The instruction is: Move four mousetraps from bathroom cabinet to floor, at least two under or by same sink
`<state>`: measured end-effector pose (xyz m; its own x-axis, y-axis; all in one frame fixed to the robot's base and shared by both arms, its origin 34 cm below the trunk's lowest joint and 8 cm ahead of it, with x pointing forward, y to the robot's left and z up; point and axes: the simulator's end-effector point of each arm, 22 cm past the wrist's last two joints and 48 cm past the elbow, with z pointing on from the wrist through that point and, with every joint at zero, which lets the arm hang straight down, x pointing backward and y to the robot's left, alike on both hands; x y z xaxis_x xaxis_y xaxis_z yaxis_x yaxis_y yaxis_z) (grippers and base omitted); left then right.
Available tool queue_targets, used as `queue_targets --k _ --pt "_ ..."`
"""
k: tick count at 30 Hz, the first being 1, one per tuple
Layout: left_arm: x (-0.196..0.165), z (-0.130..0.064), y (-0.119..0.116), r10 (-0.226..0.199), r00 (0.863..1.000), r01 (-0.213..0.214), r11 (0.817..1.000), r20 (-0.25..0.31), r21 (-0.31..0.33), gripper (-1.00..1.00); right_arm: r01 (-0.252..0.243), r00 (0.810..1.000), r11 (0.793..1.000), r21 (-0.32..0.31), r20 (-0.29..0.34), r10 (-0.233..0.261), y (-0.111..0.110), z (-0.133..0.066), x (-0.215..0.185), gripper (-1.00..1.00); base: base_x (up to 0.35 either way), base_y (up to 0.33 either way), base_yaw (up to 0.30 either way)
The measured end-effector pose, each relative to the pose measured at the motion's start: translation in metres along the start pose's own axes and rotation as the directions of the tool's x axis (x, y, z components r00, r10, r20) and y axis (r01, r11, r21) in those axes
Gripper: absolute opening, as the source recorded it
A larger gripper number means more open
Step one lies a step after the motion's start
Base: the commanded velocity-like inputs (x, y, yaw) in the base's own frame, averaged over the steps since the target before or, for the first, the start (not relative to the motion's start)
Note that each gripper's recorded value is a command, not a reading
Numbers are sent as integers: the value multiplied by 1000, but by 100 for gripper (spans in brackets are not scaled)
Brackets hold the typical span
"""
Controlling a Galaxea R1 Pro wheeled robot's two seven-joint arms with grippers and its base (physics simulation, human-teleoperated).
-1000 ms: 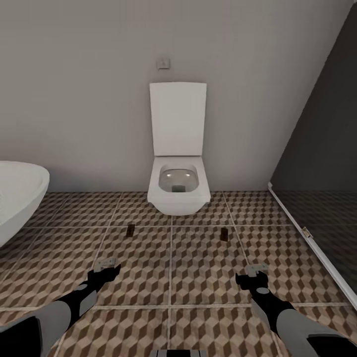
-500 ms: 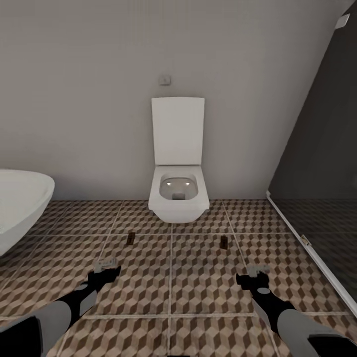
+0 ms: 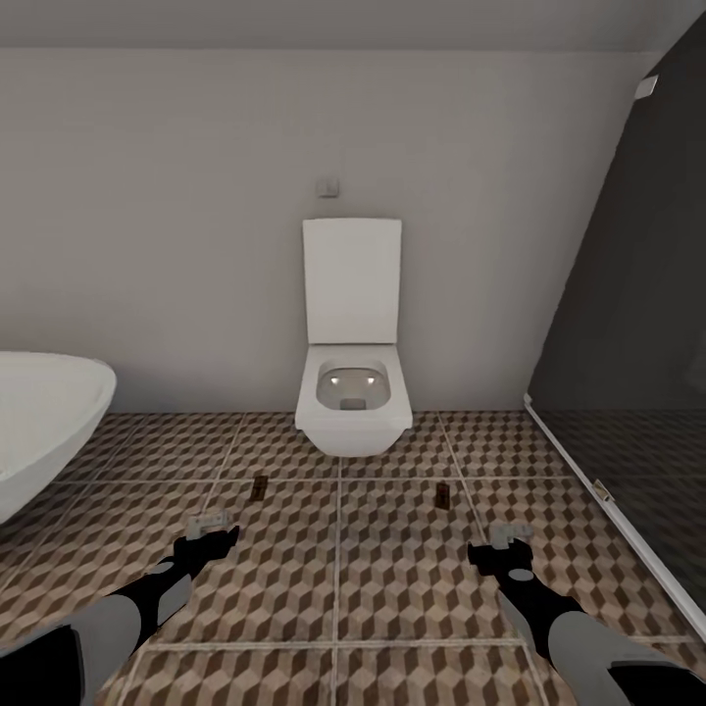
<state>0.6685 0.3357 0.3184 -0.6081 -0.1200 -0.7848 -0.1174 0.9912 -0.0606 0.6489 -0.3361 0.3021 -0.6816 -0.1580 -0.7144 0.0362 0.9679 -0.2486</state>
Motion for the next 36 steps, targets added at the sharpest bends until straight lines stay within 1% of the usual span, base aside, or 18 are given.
queue_targets --k 9,29,36 --pt "-18 -9 -1 -4 1000 4 1000 21 2 100 -6 1000 1000 4 25 6 -4 -9 -18 100 0 0 0" --pt "-63 -31 -2 -8 995 8 1000 95 5 100 -17 996 1000 17 85 15 -14 -32 -58 100 0 0 0" --pt "-76 -40 -2 -9 993 9 1000 119 6 100 -18 997 999 27 81 15 -18 -40 -57 100 0 0 0"
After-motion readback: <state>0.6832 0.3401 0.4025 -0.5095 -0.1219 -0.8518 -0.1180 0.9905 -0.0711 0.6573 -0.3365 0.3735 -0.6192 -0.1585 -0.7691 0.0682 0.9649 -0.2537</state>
